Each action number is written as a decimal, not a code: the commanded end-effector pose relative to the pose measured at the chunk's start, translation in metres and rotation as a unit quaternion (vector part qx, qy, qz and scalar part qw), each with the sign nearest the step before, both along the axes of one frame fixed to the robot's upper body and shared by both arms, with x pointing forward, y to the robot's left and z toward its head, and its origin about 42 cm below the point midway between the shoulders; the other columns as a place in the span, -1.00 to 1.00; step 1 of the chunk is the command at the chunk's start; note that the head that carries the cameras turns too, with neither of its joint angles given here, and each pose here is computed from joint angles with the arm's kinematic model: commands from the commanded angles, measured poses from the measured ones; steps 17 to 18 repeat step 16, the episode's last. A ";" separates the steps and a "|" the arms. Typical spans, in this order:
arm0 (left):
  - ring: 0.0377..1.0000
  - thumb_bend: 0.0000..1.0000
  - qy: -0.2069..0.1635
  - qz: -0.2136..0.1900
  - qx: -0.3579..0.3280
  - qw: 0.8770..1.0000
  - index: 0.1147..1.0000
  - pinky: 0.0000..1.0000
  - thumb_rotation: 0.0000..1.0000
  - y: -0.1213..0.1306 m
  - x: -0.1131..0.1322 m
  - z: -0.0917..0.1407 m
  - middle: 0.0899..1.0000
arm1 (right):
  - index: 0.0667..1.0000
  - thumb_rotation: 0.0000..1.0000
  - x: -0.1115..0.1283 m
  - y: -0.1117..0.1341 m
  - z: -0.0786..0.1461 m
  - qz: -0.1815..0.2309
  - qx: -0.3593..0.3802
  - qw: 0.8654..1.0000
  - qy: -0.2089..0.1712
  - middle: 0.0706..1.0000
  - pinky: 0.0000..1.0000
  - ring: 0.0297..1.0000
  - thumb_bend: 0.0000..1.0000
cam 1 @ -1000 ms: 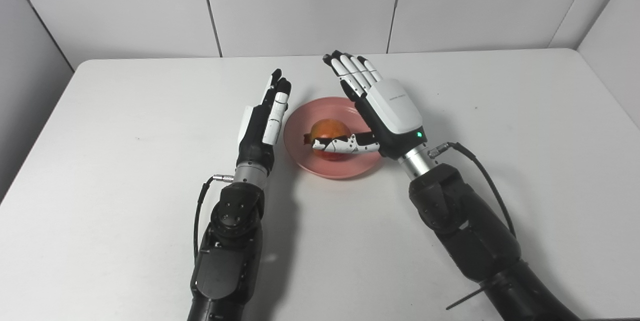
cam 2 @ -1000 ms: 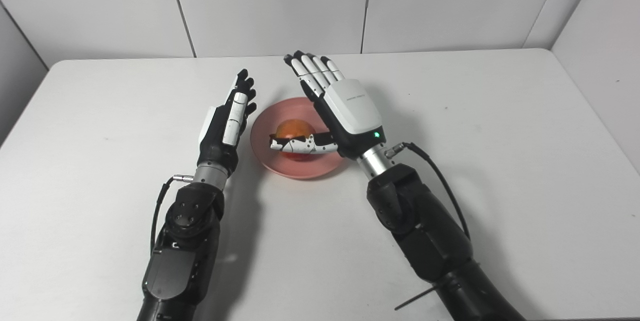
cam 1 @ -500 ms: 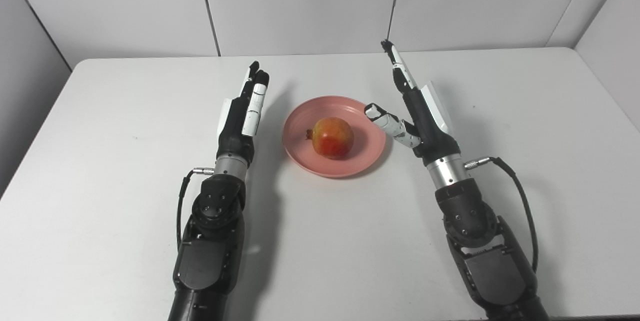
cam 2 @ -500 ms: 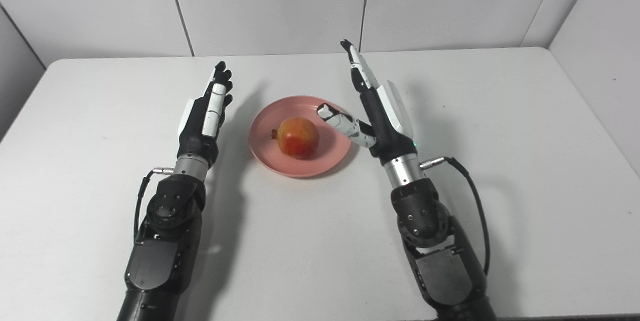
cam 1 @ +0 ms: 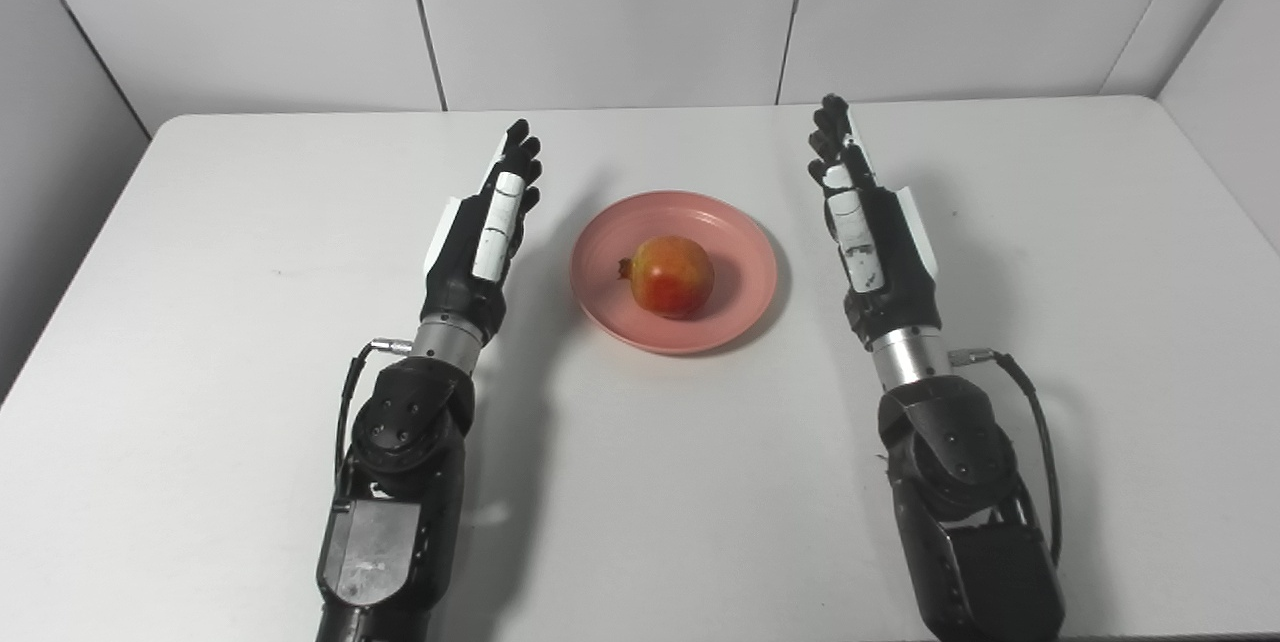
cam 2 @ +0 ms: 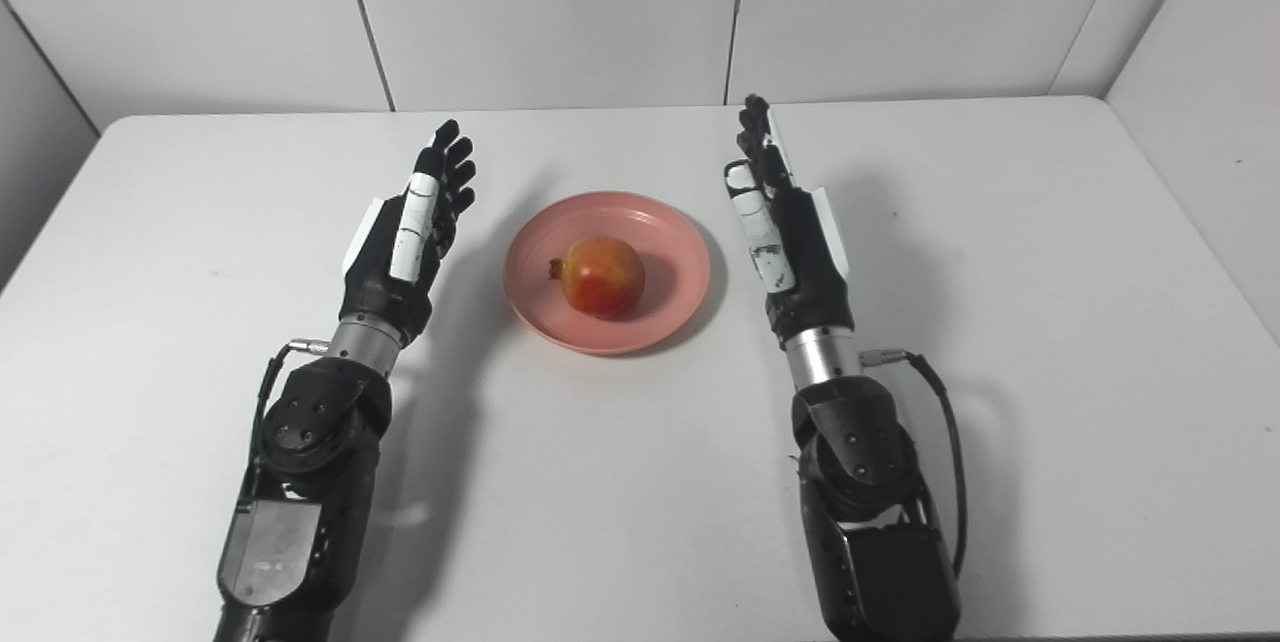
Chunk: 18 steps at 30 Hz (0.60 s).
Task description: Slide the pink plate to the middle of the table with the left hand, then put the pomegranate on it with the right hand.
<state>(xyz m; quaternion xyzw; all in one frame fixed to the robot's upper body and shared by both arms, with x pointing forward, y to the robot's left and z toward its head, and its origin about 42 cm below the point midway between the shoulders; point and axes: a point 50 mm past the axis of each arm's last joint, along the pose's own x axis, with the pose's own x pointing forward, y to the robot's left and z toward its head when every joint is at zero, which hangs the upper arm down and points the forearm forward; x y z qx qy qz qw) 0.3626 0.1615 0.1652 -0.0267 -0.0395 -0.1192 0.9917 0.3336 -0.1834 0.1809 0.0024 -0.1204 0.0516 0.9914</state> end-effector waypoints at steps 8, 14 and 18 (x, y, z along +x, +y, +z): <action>1.00 0.57 -0.026 -0.016 -0.032 0.999 1.00 1.00 1.00 -0.006 -0.015 0.015 1.00 | 1.00 1.00 -0.026 -0.008 0.005 -0.027 0.058 0.998 0.006 1.00 1.00 1.00 0.61; 1.00 0.55 -0.015 -0.011 -0.027 0.999 1.00 1.00 1.00 0.002 -0.031 -0.003 1.00 | 1.00 0.97 -0.044 -0.018 -0.020 -0.033 0.048 0.998 0.025 1.00 1.00 1.00 0.65; 1.00 0.54 -0.014 -0.007 -0.026 1.000 1.00 1.00 1.00 0.005 -0.032 -0.010 1.00 | 1.00 0.98 -0.045 -0.020 -0.027 -0.033 0.042 0.998 0.031 1.00 1.00 1.00 0.65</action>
